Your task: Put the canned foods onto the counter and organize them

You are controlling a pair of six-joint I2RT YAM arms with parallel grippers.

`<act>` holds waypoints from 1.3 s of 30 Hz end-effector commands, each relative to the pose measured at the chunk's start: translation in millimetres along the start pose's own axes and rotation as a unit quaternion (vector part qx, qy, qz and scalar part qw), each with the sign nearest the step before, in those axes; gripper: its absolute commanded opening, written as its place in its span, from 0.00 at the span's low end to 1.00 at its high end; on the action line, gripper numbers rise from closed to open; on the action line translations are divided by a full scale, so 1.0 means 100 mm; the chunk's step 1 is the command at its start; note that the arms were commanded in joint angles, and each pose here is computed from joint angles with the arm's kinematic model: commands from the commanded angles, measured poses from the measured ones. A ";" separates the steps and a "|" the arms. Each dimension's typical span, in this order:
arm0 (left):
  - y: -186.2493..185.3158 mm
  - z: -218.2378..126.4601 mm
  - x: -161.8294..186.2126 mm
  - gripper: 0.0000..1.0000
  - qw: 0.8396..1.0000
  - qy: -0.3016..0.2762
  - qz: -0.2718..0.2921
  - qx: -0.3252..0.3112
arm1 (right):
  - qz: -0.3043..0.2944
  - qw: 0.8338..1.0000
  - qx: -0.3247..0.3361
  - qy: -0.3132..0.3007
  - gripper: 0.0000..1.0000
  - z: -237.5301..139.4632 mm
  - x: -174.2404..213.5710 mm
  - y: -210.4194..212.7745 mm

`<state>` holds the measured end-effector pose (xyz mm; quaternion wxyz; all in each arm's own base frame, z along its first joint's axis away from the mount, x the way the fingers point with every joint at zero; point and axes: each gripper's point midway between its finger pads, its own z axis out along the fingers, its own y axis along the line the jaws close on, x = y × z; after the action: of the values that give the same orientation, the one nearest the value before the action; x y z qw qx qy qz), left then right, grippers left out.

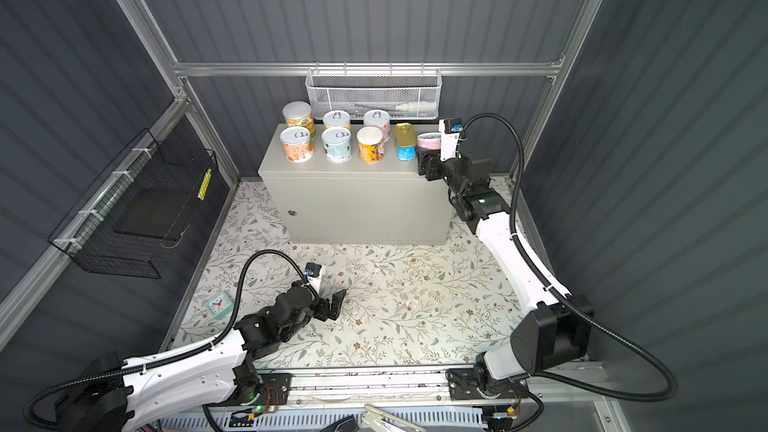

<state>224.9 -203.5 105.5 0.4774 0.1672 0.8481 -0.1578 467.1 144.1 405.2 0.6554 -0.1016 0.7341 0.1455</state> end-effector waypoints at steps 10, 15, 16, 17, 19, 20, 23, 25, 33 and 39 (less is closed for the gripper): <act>-0.01 0.02 -0.12 1.00 1.000 -0.014 0.004 -0.006 | -0.023 0.998 -0.003 -0.061 0.99 -0.30 -0.51 0.05; 0.00 0.01 -0.13 1.00 1.000 -0.016 0.005 -0.008 | -0.034 0.996 0.026 -0.073 0.99 -0.61 -0.57 -0.02; 0.00 0.01 -0.14 1.00 1.000 -0.018 0.005 -0.009 | -0.035 0.996 0.031 -0.073 0.99 -0.67 -0.56 -0.03; 0.01 0.01 -0.14 1.00 1.000 -0.018 0.004 -0.009 | -0.035 0.996 0.038 -0.073 0.99 -0.75 -0.55 -0.05; 0.01 0.00 -0.15 1.00 1.000 -0.019 0.005 -0.011 | -0.034 0.995 0.053 -0.077 0.99 -0.90 -0.50 -0.09; 0.01 -0.01 -0.16 1.00 1.000 -0.020 0.005 -0.010 | -0.033 0.994 0.061 -0.079 0.99 -0.99 -0.46 -0.11; 0.02 -0.02 -0.16 1.00 1.000 -0.023 0.006 -0.012 | -0.032 0.993 0.079 -0.082 0.99 -1.26 -0.28 -0.17; 0.04 -0.02 -0.16 1.00 1.000 -0.023 0.007 -0.015 | -0.029 0.992 0.097 -0.072 0.99 -1.37 -0.08 -0.24; 0.08 -0.03 -0.18 1.00 0.999 -0.027 0.011 -0.027 | 0.006 0.979 0.196 -0.060 0.99 -1.69 0.90 -0.67; 0.12 -0.03 -0.18 1.00 0.999 -0.028 0.018 -0.041 | 0.019 0.969 0.239 -0.062 0.99 -1.67 1.61 -0.89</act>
<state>231.0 -196.2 109.1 0.4945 0.1625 0.8436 -0.1319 322.9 25.8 243.8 0.6569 0.0322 0.7533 -0.0016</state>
